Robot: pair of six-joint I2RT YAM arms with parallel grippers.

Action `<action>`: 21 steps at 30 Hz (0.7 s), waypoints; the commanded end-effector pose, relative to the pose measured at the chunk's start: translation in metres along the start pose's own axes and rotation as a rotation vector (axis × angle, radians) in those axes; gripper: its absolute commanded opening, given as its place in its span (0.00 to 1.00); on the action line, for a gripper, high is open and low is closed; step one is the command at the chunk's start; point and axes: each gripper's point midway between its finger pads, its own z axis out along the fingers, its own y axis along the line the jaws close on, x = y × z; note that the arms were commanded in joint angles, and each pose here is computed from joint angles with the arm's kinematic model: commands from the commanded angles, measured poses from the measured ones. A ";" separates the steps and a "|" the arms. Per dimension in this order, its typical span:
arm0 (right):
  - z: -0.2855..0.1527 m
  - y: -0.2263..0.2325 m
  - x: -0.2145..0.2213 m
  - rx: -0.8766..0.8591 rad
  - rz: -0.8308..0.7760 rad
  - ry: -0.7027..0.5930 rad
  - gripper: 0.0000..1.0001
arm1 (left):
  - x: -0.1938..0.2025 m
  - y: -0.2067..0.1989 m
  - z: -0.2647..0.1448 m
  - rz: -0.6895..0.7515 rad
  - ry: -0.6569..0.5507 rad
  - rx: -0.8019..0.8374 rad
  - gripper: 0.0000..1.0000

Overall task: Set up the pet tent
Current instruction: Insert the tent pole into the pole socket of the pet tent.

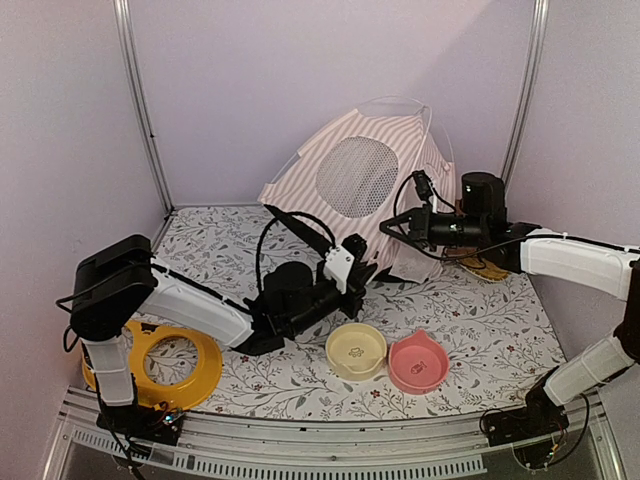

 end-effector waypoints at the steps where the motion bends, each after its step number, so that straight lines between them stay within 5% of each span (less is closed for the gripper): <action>1: -0.018 -0.004 -0.078 0.064 -0.120 -0.312 0.00 | 0.061 -0.044 -0.018 0.051 0.211 0.179 0.00; 21: -0.019 -0.008 -0.050 0.091 -0.102 -0.277 0.00 | 0.054 -0.021 -0.008 -0.034 0.218 0.144 0.00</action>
